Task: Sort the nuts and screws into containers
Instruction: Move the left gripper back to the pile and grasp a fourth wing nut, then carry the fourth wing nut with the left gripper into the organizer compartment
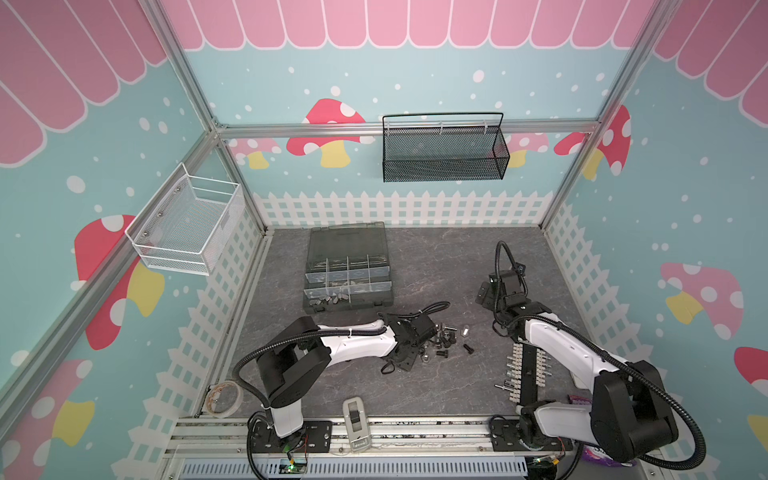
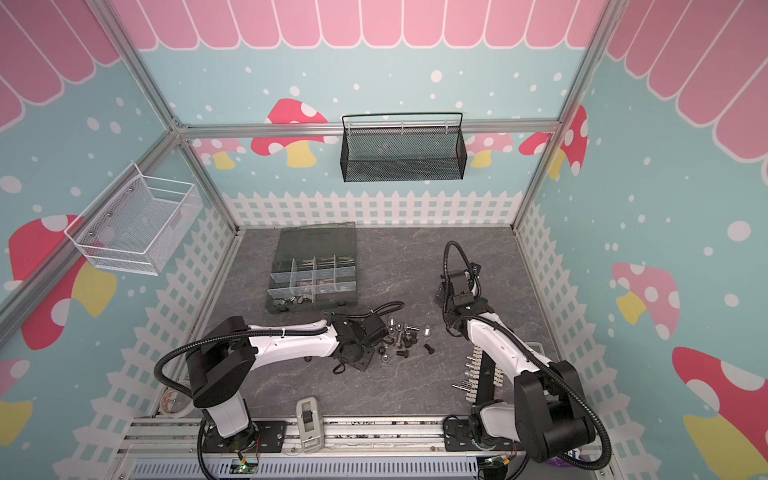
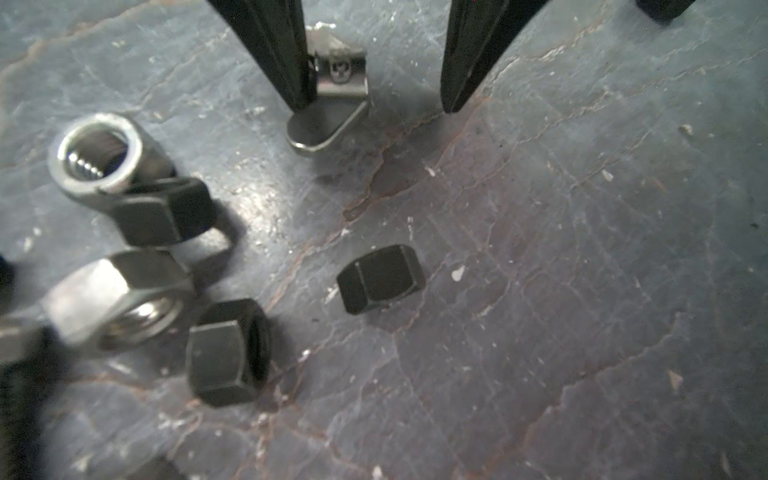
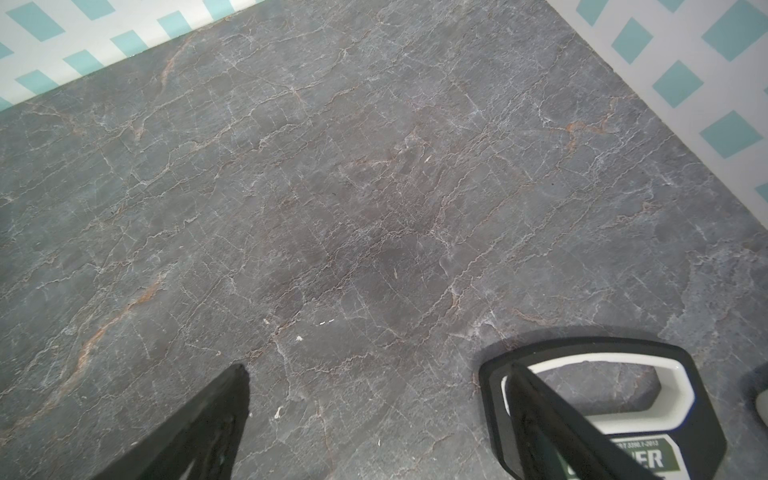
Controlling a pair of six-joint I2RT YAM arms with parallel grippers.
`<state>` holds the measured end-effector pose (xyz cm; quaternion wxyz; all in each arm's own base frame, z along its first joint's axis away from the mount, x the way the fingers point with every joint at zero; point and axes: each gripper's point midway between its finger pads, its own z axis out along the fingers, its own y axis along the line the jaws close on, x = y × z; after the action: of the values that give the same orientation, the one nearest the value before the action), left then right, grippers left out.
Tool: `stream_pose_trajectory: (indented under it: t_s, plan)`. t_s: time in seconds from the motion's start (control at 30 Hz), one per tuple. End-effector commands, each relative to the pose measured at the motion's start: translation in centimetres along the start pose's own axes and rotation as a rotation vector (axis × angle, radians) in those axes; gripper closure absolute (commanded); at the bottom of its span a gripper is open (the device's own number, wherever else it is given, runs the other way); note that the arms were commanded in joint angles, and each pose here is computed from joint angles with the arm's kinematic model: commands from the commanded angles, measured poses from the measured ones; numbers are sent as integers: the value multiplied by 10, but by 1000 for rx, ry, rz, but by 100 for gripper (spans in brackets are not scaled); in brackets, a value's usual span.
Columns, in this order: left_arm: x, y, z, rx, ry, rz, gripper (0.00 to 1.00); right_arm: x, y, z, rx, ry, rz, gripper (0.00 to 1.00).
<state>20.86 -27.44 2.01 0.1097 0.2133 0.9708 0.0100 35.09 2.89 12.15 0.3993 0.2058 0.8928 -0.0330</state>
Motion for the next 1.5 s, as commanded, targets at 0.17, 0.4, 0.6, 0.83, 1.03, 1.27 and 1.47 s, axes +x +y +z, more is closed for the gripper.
stream_pose_trajectory:
  t_s: [0.17, 0.4, 0.6, 0.83, 1.03, 1.27, 1.47]
  plan:
    - [0, 6, 4, -50, 1, 4, 53, 5, -1, 1, 10, 6, 16, 3]
    - [-5, 3, 12, -58, 2, 12, 59, 4, -2, 0, 12, 2, 14, 3]
    - [-3, 0, 17, -42, 15, 14, 66, 5, -3, 0, 15, 3, 13, 3]
    - [1, -2, 17, -26, 28, 12, 77, 5, -1, 1, 11, 7, 14, 3]
    - [-1, -1, 14, -24, 16, -1, 85, 4, 0, 2, 9, 7, 13, 3]
    - [-13, 10, 4, -10, -30, -59, 88, 1, 1, 0, 6, -1, 15, 3]
    - [-32, 40, -11, -20, -99, -144, 90, 1, 1, 1, 6, 2, 13, 3]
